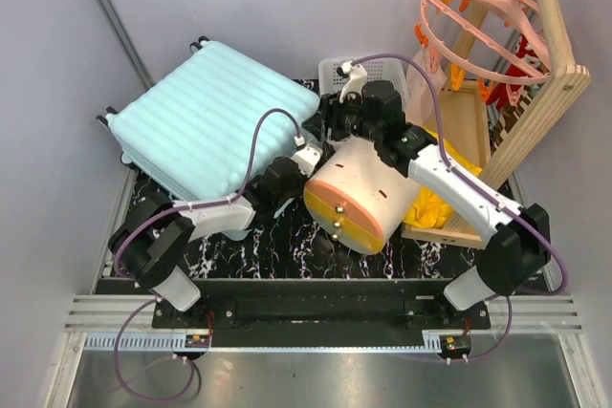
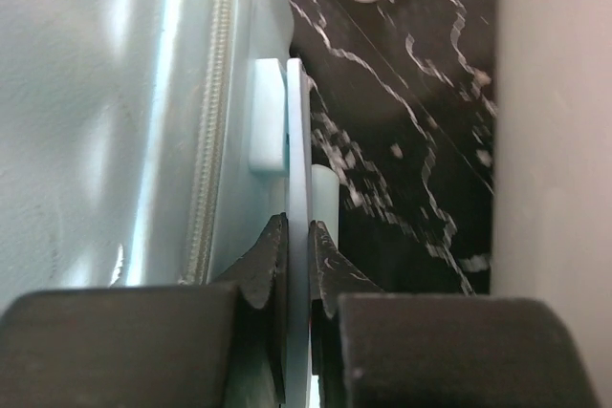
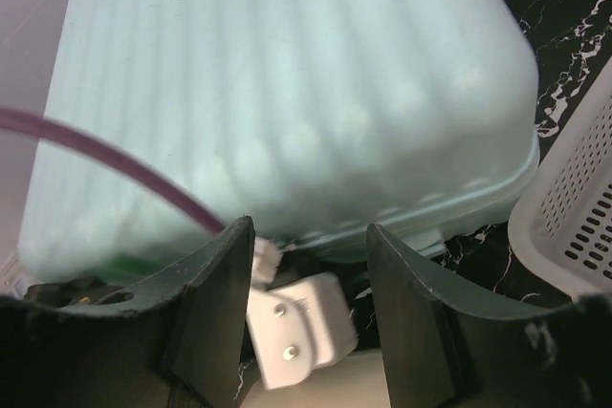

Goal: Open, take out, and arrange the luggage
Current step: Adjust the luggage at the center of the board.

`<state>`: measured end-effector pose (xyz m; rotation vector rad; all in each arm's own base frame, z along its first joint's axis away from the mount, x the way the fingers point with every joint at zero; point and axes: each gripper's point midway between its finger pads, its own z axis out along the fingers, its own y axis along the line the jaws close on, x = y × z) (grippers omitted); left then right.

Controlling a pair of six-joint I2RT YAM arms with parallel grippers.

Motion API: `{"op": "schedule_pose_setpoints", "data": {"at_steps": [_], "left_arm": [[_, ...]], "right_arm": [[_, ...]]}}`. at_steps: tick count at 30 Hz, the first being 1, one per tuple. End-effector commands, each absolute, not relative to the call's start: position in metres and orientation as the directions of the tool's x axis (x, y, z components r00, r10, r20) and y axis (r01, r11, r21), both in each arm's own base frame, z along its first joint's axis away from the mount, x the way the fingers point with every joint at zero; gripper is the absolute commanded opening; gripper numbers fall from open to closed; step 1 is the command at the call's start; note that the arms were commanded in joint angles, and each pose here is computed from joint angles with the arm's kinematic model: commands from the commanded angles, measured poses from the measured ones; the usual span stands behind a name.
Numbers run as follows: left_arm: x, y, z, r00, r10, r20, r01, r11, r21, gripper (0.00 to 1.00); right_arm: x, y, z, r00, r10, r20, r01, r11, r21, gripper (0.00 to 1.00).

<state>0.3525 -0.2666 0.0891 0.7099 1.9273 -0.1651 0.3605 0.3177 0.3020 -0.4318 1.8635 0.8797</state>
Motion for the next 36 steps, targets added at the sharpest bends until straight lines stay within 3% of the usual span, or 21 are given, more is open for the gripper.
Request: {"op": "schedule_pose_setpoints", "data": {"at_steps": [1, 4, 11, 14, 15, 17, 18, 21, 25, 29, 35, 36], "left_arm": [[0.314, -0.28, 0.107, -0.301, 0.259, -0.918, 0.585, 0.81, 0.037, 0.0], [0.302, -0.275, 0.111, -0.311, 0.263, -0.913, 0.593, 0.805, 0.029, 0.0], [0.287, -0.253, 0.134, -0.326, 0.216, -0.92, 0.527, 0.85, 0.012, 0.13], [0.277, -0.242, 0.142, -0.344, 0.183, -0.921, 0.502, 0.865, -0.016, 0.38], [0.272, -0.24, 0.155, -0.327, 0.157, -0.932, 0.509, 0.86, -0.034, 0.52], [0.264, -0.239, 0.172, -0.304, 0.132, -0.944, 0.526, 0.849, -0.05, 0.68], [0.263, -0.239, 0.175, -0.304, 0.141, -0.942, 0.533, 0.845, -0.045, 0.81], [0.259, -0.238, 0.192, -0.311, 0.168, -0.935, 0.539, 0.842, -0.028, 0.9], [0.25, -0.239, 0.229, -0.283, 0.089, -0.955, 0.554, 0.828, -0.087, 0.93], [0.252, -0.209, 0.282, -0.25, -0.073, -0.966, 0.429, 0.886, -0.178, 0.99], [0.297, -0.107, 0.322, -0.292, -0.276, -0.916, 0.111, 0.941, -0.32, 0.99], [0.303, -0.065, 0.316, -0.294, -0.327, -0.898, -0.039, 0.943, -0.33, 0.99]], "right_arm": [[0.378, 0.323, 0.318, -0.407, 0.088, -0.909, -0.65, 0.672, 0.355, 0.6], [0.389, 0.323, 0.317, -0.402, 0.082, -0.912, -0.638, 0.689, 0.343, 0.61], [0.418, 0.313, 0.311, -0.419, 0.085, -0.904, -0.61, 0.71, 0.35, 0.67], [0.427, 0.312, 0.304, -0.437, 0.067, -0.897, -0.619, 0.701, 0.354, 0.69], [0.426, 0.316, 0.306, -0.439, 0.059, -0.897, -0.639, 0.681, 0.358, 0.7], [0.422, 0.323, 0.3, -0.46, 0.038, -0.887, -0.671, 0.639, 0.375, 0.73], [0.42, 0.326, 0.297, -0.472, 0.03, -0.881, -0.681, 0.623, 0.386, 0.75], [0.408, 0.334, 0.296, -0.497, 0.015, -0.868, -0.713, 0.562, 0.418, 0.83], [0.397, 0.338, 0.296, -0.508, 0.005, -0.861, -0.736, 0.516, 0.437, 0.89], [0.393, 0.342, 0.29, -0.534, -0.005, -0.845, -0.739, 0.488, 0.464, 0.86], [0.388, 0.353, 0.276, -0.579, -0.011, -0.815, -0.728, 0.457, 0.511, 0.8], [0.385, 0.357, 0.276, -0.58, -0.015, -0.814, -0.732, 0.448, 0.513, 0.8]]}}
